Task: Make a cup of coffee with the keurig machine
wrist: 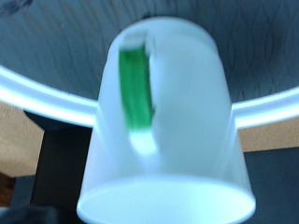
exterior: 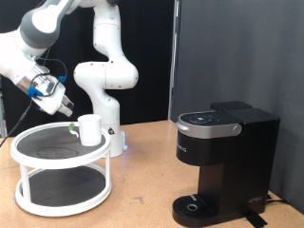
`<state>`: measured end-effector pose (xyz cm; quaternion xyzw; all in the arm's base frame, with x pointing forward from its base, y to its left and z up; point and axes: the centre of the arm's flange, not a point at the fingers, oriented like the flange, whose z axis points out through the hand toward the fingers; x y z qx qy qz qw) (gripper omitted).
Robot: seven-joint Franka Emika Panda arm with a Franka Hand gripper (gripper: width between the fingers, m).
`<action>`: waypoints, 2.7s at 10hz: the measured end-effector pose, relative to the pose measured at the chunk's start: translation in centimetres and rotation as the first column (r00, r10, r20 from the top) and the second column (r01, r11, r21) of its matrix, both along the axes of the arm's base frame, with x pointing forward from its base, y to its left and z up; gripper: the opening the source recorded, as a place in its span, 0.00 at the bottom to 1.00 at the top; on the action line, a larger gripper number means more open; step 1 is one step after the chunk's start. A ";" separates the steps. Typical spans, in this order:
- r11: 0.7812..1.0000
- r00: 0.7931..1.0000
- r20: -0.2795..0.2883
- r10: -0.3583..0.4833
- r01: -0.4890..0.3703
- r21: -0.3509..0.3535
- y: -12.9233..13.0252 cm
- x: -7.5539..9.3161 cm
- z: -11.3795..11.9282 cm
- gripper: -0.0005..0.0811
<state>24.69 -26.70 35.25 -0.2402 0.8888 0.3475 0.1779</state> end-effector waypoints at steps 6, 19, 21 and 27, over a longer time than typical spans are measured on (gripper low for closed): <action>0.999 1.000 -0.005 -0.003 0.003 -0.032 0.5 0.0 -3.7 0.90; 1.000 1.000 0.019 -0.009 0.009 -0.011 0.2 -0.8 -3.5 0.02; 0.999 0.999 0.027 -0.019 0.018 0.035 -0.2 -1.7 -2.2 0.01; 0.993 0.995 0.034 -0.098 0.096 0.069 -0.5 -2.7 1.0 0.01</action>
